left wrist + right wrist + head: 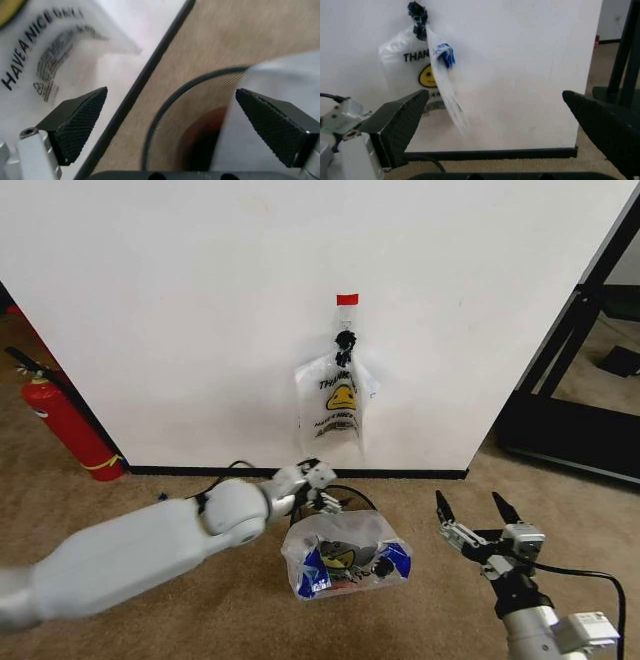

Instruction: Pick up the garbage bag from the wall and place it over the trash bin.

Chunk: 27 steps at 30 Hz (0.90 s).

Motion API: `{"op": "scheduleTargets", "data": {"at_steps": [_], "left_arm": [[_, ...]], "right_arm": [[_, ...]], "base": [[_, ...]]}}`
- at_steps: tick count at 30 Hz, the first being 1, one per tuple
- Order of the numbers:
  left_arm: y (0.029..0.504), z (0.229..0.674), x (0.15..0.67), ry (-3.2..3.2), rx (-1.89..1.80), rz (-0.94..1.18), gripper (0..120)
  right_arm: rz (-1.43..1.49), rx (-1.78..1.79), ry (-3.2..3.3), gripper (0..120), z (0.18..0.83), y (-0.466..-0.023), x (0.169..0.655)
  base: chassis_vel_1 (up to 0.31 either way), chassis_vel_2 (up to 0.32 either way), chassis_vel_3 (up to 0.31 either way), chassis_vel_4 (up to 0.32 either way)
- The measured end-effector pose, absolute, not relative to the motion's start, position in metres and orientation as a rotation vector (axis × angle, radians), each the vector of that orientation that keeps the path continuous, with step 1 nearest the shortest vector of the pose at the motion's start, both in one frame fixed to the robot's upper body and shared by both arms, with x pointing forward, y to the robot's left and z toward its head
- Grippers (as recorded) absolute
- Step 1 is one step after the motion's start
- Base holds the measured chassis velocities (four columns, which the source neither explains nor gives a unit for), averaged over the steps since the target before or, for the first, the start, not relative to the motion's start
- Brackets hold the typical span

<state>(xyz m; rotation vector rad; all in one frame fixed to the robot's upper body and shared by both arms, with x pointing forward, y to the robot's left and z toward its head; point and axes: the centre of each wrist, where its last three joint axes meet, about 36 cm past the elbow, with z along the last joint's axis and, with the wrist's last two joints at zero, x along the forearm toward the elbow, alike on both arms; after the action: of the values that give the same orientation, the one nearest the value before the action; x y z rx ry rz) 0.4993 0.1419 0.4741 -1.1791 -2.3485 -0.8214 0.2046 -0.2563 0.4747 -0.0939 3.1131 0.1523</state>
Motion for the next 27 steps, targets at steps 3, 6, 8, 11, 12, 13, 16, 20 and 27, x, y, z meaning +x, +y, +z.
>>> {"op": "scheduleTargets", "data": {"at_steps": [3,6,8,11,12,13,16,20,27], "left_arm": [[0.144,0.466,0.529,-2.269,-1.139,-0.919,100],[0.144,0.463,0.542,-2.249,-1.118,-0.969,100],[0.145,0.462,0.552,-2.228,-1.103,-1.000,100],[0.145,0.457,0.559,-2.175,-1.090,-1.040,100],[0.145,0.456,0.559,-2.161,-1.093,-1.045,100],[0.145,0.455,0.558,-2.145,-1.101,-1.047,100],[0.143,0.452,0.554,-2.112,-1.130,-1.052,98],[0.137,0.447,0.556,-2.065,-1.148,-1.085,94],[0.113,0.440,0.569,-2.001,-1.134,-1.059,90]], "right_arm": [[0.138,-0.077,3.115,100,0.482,-0.260,0.199],[0.144,-0.071,3.111,100,0.487,-0.258,0.196],[0.148,-0.070,3.111,100,0.490,-0.256,0.193],[0.155,-0.066,3.110,100,0.493,-0.253,0.192],[0.157,-0.063,3.111,100,0.493,-0.253,0.192],[0.157,-0.061,3.112,100,0.493,-0.252,0.192],[0.157,-0.051,3.115,100,0.491,-0.252,0.192],[0.159,-0.043,3.122,100,0.490,-0.251,0.192],[0.167,-0.046,3.126,100,0.490,-0.249,0.191]], "base": [[0.000,0.000,0.000,0.000],[0.000,0.000,0.000,0.000],[0.000,0.000,0.000,0.000],[0.000,0.000,0.000,0.000],[0.000,0.000,0.000,0.000],[0.000,0.000,0.000,0.000],[0.000,0.000,0.000,0.000],[0.000,0.000,0.000,0.000],[0.000,0.000,0.000,0.000]]}}
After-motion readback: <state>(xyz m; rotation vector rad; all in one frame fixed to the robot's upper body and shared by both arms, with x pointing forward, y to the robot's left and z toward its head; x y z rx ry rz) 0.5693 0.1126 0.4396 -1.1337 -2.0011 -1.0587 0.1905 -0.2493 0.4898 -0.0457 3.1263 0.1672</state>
